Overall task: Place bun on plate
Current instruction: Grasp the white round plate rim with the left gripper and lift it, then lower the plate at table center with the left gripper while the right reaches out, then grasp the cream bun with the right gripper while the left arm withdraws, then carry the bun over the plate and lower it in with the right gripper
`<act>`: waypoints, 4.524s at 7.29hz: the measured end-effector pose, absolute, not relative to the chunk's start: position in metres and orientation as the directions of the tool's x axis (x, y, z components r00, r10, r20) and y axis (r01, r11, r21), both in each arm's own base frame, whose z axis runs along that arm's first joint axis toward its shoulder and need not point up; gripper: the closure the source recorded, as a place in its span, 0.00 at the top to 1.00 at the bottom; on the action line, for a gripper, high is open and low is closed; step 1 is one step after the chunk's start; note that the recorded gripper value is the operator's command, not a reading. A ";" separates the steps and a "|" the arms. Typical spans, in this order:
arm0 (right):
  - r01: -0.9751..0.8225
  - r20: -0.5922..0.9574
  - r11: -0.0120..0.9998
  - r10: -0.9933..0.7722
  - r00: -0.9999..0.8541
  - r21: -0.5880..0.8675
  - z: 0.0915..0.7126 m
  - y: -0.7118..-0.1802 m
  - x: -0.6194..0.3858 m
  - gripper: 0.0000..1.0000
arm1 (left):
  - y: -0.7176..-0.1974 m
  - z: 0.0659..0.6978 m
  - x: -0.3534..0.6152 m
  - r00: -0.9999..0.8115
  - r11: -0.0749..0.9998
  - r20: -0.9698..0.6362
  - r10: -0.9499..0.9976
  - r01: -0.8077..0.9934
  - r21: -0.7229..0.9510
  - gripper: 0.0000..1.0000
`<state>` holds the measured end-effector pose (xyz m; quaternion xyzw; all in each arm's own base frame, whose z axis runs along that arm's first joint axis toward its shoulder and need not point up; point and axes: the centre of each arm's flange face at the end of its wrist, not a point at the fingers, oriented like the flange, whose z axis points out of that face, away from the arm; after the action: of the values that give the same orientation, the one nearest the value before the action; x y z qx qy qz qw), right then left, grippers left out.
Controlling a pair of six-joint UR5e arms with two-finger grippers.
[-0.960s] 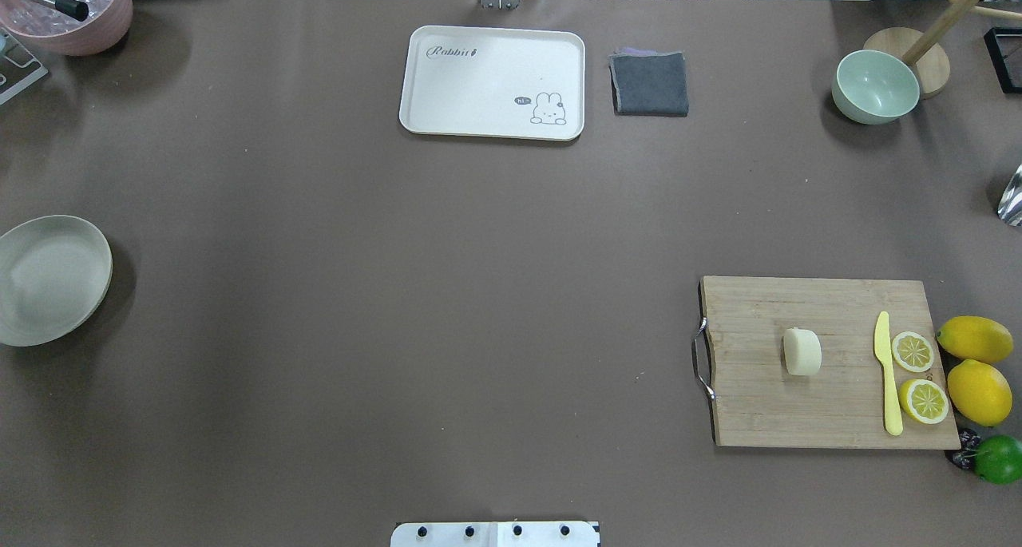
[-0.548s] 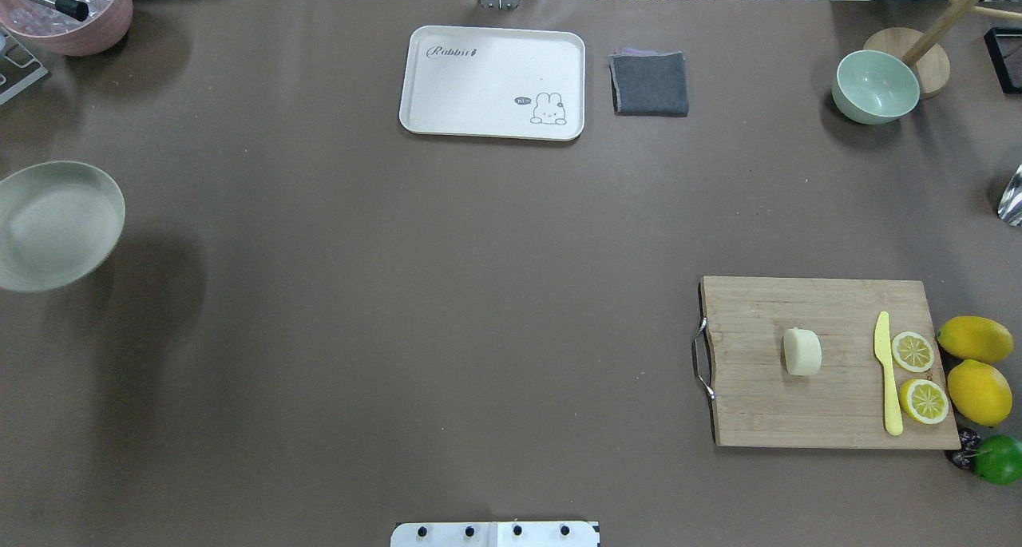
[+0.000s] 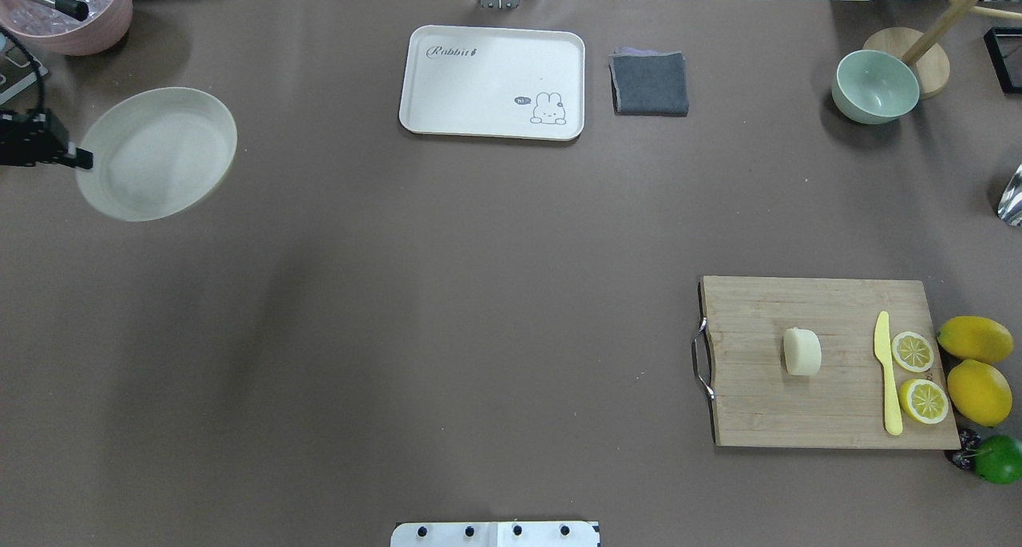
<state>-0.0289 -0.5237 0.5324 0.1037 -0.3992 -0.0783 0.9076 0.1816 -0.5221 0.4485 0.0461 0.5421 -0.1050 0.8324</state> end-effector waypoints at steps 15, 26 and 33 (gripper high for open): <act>-0.012 0.727 0.999 -0.022 0.686 0.041 0.437 -0.390 -0.302 1.00 | -0.408 0.248 0.547 0.398 0.900 -0.869 -0.295 0.421 -0.113 0.98; -0.014 0.706 0.998 -0.038 0.707 0.067 0.430 -0.360 -0.325 0.00 | -0.454 0.251 0.478 0.389 0.892 -0.880 -0.271 0.445 -0.078 0.98; -0.019 0.718 0.993 -0.074 0.692 0.120 0.210 -0.412 -0.490 0.00 | -0.500 0.362 0.325 0.564 0.913 -0.820 -0.101 0.381 0.149 0.98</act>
<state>-0.4901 -0.4125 0.2103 0.0592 -0.3922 -0.0147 0.9179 0.3253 -0.5003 0.3619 0.1566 0.4459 -0.1385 0.8703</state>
